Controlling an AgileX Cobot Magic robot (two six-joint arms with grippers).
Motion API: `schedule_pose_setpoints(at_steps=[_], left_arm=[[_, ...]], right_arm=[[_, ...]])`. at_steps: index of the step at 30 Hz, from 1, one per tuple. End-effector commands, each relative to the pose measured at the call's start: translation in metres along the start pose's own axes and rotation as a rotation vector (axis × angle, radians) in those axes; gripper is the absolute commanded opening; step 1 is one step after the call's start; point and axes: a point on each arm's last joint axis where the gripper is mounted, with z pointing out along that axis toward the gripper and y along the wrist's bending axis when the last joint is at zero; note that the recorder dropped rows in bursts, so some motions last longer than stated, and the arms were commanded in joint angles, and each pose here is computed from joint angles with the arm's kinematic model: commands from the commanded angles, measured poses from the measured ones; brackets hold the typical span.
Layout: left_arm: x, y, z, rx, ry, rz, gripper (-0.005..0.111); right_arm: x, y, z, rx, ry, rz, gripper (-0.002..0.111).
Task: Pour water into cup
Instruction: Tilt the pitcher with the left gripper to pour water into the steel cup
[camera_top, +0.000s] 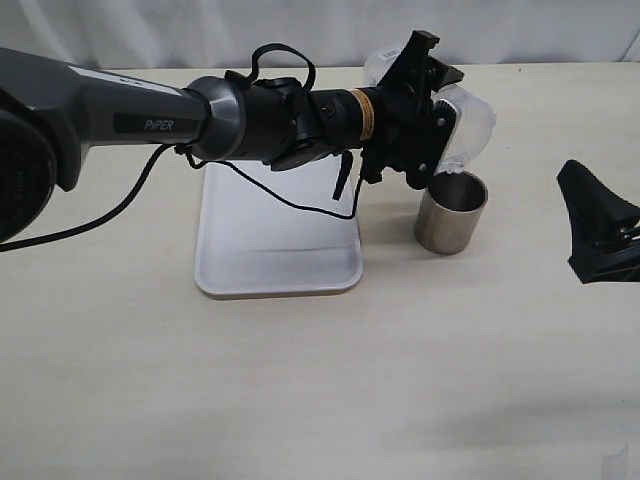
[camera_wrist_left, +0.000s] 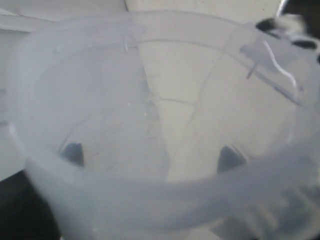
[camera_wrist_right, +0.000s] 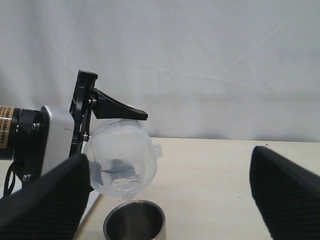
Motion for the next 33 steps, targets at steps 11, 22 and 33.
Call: schedule_pose_setpoints(at_steps=[11,22,33], left_arm=[[-0.0052,0.0109,-0.0010,-0.045,-0.015,0.076,0.000],[-0.0052,0.0109,-0.0010,-0.045,-0.014,0.119,0.000],[-0.0056,0.0117,-0.0010,-0.054,-0.017,0.165,0.000]], right_arm=[[0.0021,0.0003,-0.0003,-0.005,0.018,-0.002,0.081],[0.0021,0.0003,-0.0003,-0.005,0.018,-0.002,0.081],[0.0021,0.0003,-0.0003,-0.005,0.018,-0.002,0.081]])
